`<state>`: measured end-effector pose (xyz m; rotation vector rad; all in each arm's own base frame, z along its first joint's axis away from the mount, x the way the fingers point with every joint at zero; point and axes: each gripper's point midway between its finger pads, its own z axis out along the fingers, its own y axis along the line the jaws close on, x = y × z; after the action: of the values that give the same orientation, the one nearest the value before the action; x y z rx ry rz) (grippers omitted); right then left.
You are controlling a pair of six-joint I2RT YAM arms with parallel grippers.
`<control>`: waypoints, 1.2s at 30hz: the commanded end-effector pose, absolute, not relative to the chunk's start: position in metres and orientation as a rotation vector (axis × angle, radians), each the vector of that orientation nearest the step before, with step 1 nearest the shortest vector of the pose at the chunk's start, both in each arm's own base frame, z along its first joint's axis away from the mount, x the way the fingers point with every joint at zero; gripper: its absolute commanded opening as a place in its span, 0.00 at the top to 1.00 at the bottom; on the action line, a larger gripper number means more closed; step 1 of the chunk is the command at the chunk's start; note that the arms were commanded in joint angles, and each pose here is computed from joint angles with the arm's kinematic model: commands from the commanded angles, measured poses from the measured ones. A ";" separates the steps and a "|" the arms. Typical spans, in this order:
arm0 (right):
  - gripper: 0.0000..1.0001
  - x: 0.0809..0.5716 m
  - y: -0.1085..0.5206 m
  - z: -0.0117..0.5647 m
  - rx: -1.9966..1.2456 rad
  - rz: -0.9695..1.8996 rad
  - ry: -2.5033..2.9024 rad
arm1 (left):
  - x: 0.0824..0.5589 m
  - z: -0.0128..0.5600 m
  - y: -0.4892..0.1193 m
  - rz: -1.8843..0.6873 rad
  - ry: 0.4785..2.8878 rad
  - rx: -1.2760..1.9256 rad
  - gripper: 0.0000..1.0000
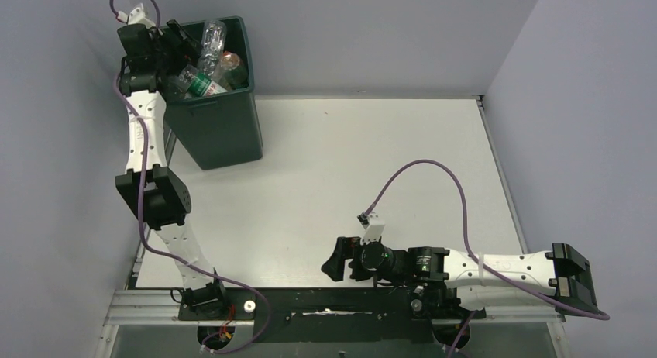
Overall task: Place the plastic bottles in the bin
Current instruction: Place the plastic bottle in the trash bin, then reset both arms
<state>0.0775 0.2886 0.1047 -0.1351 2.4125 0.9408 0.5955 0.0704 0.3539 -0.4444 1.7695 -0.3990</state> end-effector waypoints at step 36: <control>0.02 0.085 0.319 0.131 -0.141 1.047 2.309 | 0.379 0.401 -0.060 -0.558 1.760 -0.065 0.10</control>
<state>0.0802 0.3000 0.1041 -0.1615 2.3912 0.9495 0.3916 -0.0496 0.3549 -0.1704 1.8998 -0.5412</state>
